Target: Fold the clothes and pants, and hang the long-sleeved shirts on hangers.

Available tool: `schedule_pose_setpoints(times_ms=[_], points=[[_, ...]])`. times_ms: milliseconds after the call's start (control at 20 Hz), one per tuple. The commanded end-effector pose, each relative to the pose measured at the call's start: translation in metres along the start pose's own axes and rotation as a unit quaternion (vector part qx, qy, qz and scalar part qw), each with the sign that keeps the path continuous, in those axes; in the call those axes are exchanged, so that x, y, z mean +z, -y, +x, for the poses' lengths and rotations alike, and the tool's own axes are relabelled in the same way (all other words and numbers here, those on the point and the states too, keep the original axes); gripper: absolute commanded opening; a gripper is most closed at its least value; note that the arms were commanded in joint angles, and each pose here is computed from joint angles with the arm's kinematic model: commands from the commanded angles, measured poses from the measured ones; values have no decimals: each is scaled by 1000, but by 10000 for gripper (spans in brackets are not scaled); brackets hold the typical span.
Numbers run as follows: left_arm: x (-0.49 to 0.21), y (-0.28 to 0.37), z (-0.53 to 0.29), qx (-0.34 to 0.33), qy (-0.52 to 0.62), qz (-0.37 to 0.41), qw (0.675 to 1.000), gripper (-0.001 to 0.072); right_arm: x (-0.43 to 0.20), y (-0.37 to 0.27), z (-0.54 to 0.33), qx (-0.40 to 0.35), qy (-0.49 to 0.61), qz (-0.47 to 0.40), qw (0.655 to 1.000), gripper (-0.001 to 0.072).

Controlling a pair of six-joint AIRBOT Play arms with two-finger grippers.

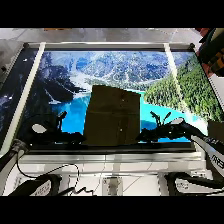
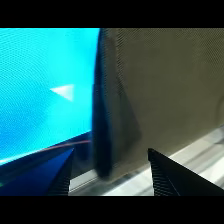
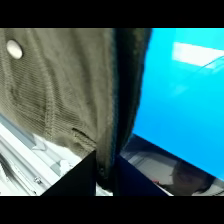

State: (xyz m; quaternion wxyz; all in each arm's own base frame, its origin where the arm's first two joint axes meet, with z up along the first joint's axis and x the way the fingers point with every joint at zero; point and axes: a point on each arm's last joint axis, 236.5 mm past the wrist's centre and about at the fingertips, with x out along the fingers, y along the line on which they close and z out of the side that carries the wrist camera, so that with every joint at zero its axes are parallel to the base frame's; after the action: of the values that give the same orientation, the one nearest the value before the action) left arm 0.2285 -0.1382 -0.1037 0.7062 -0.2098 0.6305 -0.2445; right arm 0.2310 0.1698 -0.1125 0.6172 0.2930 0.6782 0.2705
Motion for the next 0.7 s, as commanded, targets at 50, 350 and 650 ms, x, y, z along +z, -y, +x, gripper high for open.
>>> schedule_pose_setpoints(times_ms=[50, 350, 650], points=[[-12, -2, 17, -22, -35, -43, 998, 511, -2, -6, 0, 12, -4, -4, 1000, 50], [-25, -1, 26, -43, -71, -34, 996, 7, 2, -23, -9, 28, -6, -55, 998, 49], [72, 72, -57, -62, 56, 125, 989, 7, 49, -113, -83, 31, 110, -211, 971, 49]])
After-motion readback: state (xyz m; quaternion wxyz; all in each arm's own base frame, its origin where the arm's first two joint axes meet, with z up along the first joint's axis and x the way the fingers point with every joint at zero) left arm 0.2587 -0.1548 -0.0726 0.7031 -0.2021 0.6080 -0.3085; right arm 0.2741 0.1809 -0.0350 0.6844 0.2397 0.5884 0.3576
